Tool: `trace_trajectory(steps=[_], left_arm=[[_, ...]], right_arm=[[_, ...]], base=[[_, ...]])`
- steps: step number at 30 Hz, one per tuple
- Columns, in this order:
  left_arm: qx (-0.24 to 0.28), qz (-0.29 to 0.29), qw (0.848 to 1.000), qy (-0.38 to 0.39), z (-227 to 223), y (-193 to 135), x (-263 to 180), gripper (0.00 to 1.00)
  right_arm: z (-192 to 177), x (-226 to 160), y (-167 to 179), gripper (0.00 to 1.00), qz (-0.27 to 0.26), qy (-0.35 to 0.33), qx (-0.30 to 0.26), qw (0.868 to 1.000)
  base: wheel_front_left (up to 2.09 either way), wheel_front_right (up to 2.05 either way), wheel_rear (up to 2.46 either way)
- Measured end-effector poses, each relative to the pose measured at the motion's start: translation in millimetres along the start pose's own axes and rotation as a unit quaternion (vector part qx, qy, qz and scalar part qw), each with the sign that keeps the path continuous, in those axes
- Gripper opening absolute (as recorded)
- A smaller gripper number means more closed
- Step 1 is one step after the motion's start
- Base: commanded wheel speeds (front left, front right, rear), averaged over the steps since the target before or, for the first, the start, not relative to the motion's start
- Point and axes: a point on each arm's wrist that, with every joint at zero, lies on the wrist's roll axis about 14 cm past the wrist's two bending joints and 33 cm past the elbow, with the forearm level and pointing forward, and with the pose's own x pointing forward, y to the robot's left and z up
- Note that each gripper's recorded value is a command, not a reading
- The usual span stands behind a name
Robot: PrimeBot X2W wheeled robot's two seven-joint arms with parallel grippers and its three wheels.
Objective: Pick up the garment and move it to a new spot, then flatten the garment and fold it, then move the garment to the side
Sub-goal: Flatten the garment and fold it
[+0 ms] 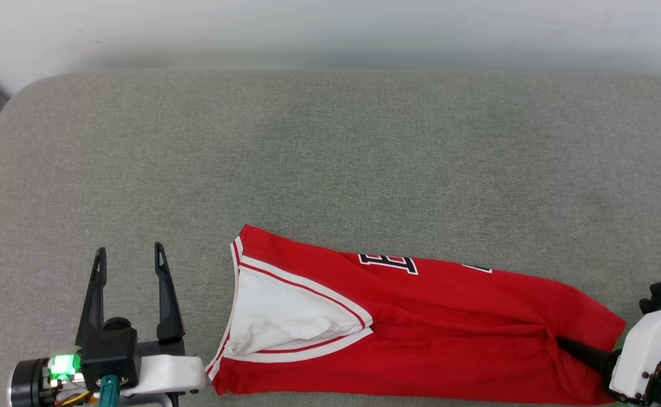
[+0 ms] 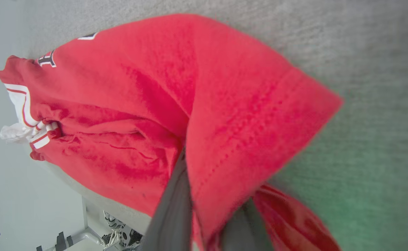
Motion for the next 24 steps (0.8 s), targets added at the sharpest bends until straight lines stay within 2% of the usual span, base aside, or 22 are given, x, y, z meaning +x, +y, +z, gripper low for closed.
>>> trace_trajectory(steps=[11,12,13,19,22,24], left_arm=[[0.007,0.014,1.0,0.002,-0.2,5.1,-16.8,1.0],[0.006,0.013,1.0,0.001,0.3,5.0,-18.5,1.0],[-0.001,0.011,1.0,0.002,1.4,4.9,-23.5,1.0],[-0.004,0.003,1.0,0.003,2.1,3.1,-32.4,1.0],[-0.006,0.0,1.0,0.005,1.7,2.6,-36.1,1.0],[-0.007,-0.002,1.0,0.005,1.5,2.3,-38.2,1.0]], right_arm=[[23.9,-22.2,-4.9,0.0,-0.006,-0.044,-0.009,0.999],[28.1,-26.6,-7.8,0.0,-0.011,-0.05,-0.012,0.999],[42.0,-43.1,-23.2,0.0,-0.042,-0.066,-0.035,0.996],[63.6,-76.1,-51.9,0.0,-0.101,-0.081,-0.062,0.99],[66.2,-83.9,-53.2,0.0,-0.108,-0.076,-0.068,0.989],[64.2,-84.0,-44.5,0.0,-0.094,-0.068,-0.07,0.991]], base=[[0.0,0.0,0.0],[0.0,0.0,0.0],[0.0,0.0,0.0],[0.0,0.0,0.0],[0.0,0.0,0.0],[0.0,0.0,0.0]])
